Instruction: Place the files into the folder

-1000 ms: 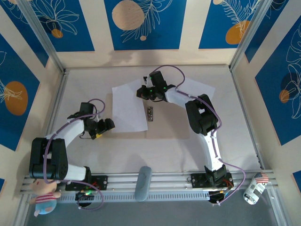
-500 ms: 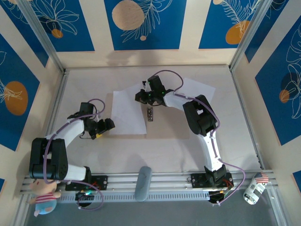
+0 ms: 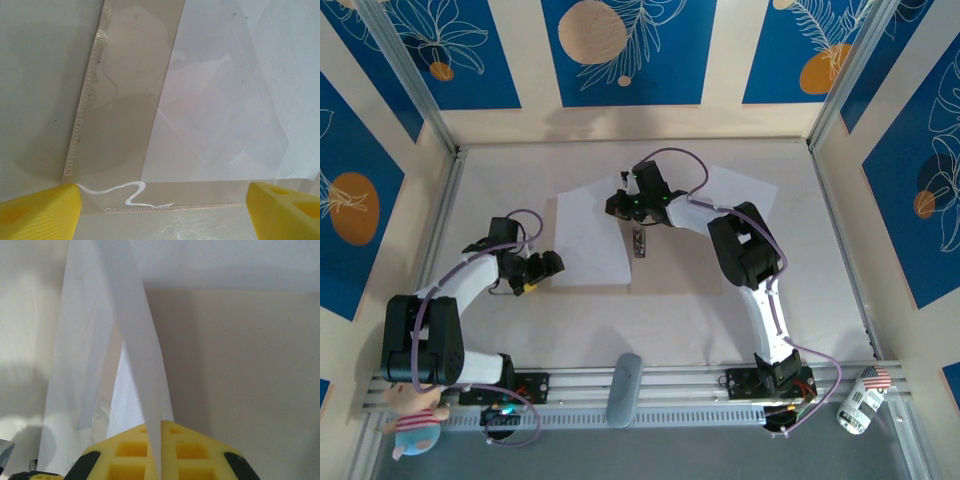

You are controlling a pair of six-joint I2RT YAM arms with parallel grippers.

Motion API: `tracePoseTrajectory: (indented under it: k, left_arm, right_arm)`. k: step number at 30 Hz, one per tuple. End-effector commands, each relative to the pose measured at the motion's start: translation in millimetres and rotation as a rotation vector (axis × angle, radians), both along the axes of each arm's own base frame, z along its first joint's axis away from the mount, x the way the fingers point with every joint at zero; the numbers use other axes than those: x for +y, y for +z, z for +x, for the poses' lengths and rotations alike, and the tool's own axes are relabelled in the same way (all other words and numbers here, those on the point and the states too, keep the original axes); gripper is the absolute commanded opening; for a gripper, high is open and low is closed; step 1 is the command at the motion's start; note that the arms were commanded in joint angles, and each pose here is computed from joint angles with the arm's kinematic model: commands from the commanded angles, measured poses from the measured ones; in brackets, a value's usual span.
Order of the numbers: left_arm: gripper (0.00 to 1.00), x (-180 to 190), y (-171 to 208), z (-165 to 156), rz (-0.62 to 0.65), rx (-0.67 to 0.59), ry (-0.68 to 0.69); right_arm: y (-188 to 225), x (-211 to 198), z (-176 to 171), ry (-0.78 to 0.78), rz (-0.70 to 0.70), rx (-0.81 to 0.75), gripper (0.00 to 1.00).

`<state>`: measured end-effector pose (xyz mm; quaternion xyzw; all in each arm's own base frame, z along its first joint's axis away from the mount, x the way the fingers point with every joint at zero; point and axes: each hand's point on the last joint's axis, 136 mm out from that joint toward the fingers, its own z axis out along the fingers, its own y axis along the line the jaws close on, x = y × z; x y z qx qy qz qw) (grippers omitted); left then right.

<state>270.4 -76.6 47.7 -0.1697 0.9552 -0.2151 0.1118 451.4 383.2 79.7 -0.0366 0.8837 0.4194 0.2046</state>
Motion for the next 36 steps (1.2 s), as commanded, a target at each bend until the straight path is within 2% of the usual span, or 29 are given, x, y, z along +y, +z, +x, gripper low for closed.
tracePoseTrajectory:
  k: [1,13,27,36]
  left_arm:
    - [0.86,1.4,5.9,-1.1,-0.005,-0.007,-0.001]
    - [0.86,1.7,6.6,-1.8,-0.002,-0.007,-0.003]
    - [0.86,1.7,6.2,-2.5,-0.002,-0.006,-0.003]
    - [0.86,1.5,5.2,-3.5,-0.004,-0.007,-0.002]
  right_arm:
    - [6.9,-0.2,1.8,0.015,-0.037,-0.044,0.01]
    - [17.7,-15.7,20.1,-0.019,-0.028,-0.057,0.01]
    - [-2.8,-0.4,-2.5,-0.028,0.026,0.001,0.01]
    - [-2.2,7.1,-10.5,-0.009,0.032,-0.004,0.01]
